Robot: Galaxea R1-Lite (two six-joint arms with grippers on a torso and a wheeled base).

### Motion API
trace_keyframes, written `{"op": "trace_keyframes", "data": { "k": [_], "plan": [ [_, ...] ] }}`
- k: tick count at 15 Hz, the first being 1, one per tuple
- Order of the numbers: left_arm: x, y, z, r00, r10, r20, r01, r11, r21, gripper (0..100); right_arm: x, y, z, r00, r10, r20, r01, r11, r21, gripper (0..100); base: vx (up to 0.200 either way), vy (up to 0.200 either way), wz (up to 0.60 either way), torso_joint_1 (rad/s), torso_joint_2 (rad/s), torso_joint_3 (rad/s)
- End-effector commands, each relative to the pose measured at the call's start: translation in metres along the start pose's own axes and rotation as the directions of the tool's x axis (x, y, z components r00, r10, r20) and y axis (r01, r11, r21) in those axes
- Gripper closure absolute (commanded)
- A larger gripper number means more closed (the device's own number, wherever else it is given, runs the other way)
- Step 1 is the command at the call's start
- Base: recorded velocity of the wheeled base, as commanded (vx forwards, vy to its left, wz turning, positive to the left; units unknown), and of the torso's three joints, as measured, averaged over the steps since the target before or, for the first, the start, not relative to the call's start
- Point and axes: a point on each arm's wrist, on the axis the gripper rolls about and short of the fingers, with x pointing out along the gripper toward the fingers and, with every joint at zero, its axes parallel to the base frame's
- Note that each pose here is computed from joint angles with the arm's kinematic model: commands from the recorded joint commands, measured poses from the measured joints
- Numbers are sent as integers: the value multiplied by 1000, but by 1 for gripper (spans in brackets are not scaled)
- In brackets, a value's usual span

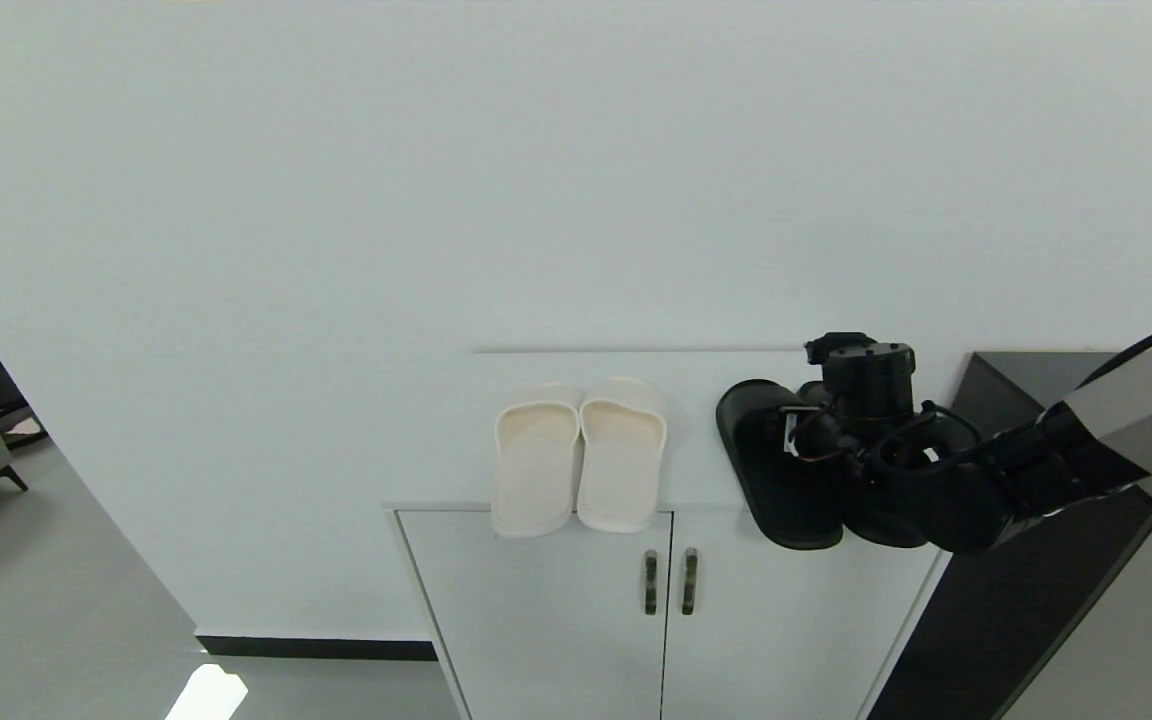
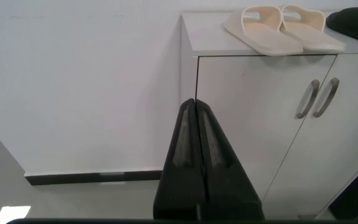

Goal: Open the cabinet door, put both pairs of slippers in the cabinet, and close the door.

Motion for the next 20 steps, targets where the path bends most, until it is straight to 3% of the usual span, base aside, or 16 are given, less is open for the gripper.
{"op": "trace_keyframes", "data": {
  "k": [1, 7, 9, 10, 12, 14, 16, 20],
  "plan": [
    [0, 0, 0, 1000, 0, 0, 0, 1000, 0, 100, -1, 0, 2, 1000, 1, 6, -1, 1000, 2, 100, 0, 0, 0, 0, 0, 0],
    [0, 0, 0, 1000, 0, 0, 0, 1000, 0, 100, -39, 4, 26, 996, 64, 59, -66, 998, 20, 100, 0, 0, 0, 0, 0, 0],
    [0, 0, 0, 1000, 0, 0, 0, 1000, 0, 100, -95, 6, 32, 975, 215, 63, -216, 976, 2, 100, 0, 0, 0, 0, 0, 0],
    [0, 0, 0, 1000, 0, 0, 0, 1000, 0, 100, -124, 5, 29, 955, 293, 52, -293, 956, -13, 100, 0, 0, 0, 0, 0, 0],
    [0, 0, 0, 1000, 0, 0, 0, 1000, 0, 100, -184, -2, 21, 878, 477, 37, -476, 879, -40, 100, 0, 0, 0, 0, 0, 0],
    [0, 0, 0, 1000, 0, 0, 0, 1000, 2, 100, -222, -10, 7, 812, 583, 13, -582, 811, -60, 100, 0, 0, 0, 0, 0, 0],
    [0, 0, 0, 1000, 0, 0, 0, 1000, 2, 100, -238, -15, 5, 786, 618, 21, -616, 785, -57, 100, 0, 0, 0, 0, 0, 0],
    [0, 0, 0, 1000, 0, 0, 0, 1000, 2, 100, -243, -17, 5, 768, 640, 26, -638, 768, -58, 100, 0, 0, 0, 0, 0, 0]
  ]
}}
